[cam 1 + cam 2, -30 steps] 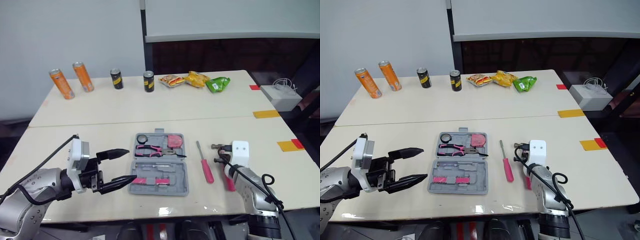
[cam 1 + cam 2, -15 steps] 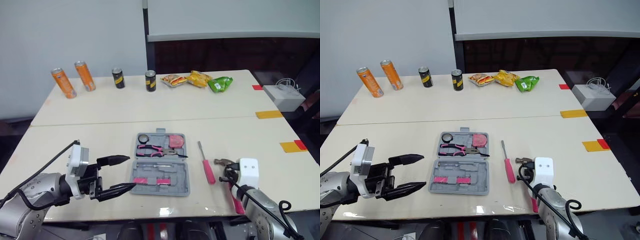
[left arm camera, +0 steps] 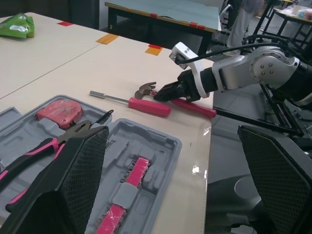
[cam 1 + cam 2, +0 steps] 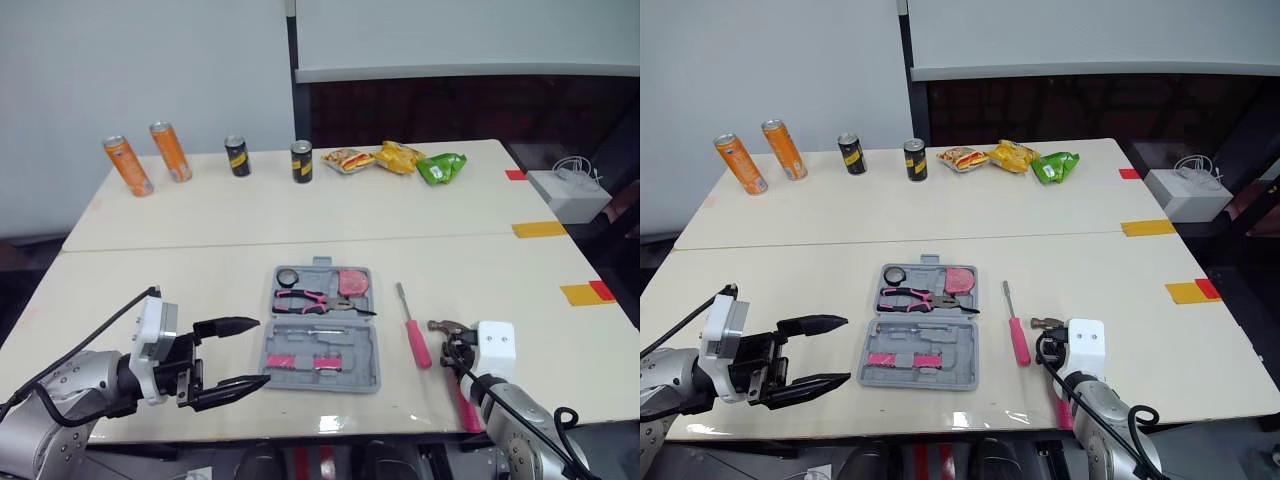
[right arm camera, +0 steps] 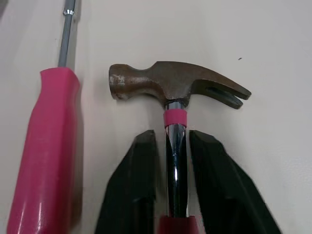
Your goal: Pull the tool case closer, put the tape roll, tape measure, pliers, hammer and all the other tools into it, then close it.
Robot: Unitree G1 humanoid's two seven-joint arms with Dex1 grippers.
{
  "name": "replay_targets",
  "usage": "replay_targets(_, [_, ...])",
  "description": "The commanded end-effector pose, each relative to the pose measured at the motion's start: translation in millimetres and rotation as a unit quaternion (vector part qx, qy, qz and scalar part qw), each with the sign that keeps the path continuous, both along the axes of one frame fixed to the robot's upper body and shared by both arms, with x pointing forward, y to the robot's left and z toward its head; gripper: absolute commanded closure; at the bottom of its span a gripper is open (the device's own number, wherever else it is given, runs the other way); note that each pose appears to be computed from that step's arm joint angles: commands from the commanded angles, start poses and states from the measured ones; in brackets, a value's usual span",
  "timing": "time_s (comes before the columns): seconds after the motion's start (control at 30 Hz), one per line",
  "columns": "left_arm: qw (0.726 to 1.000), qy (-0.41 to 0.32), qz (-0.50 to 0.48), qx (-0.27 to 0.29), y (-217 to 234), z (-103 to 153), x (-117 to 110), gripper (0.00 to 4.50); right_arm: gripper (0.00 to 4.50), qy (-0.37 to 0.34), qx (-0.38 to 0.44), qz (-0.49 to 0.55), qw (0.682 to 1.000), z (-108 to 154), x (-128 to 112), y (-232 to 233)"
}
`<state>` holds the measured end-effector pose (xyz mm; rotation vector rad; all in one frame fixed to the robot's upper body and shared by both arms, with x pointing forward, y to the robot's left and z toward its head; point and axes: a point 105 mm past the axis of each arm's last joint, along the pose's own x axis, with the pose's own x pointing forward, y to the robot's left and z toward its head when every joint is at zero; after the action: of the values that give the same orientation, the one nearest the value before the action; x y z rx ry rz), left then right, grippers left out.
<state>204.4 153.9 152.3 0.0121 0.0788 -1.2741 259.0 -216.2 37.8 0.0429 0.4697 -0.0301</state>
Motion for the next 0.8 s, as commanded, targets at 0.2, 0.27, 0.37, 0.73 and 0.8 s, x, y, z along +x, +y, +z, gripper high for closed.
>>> replay_targets(0.2, [1.000,-0.008,-0.011,-0.016,1,2,-5,0.00,0.21,-0.007,0.037,0.177,0.984,59,-16,-2])
replay_targets(0.27, [0.999,-0.029,-0.001,-0.028,1,3,-3,0.00,0.02,0.011,0.011,0.263,0.965,82,-23,-3])
replay_targets(0.37, [0.999,-0.032,-0.011,-0.041,1,2,-4,0.00,0.02,0.034,-0.032,0.343,0.938,102,-28,-5])
replay_targets(0.73, [0.998,-0.018,-0.039,-0.055,28,-4,-12,0.00,0.02,0.116,-0.393,0.697,0.589,120,2,-28])
replay_targets(0.8, [0.998,-0.016,-0.037,-0.053,32,-6,-13,0.00,0.02,0.104,-0.443,0.724,0.519,119,20,-24])
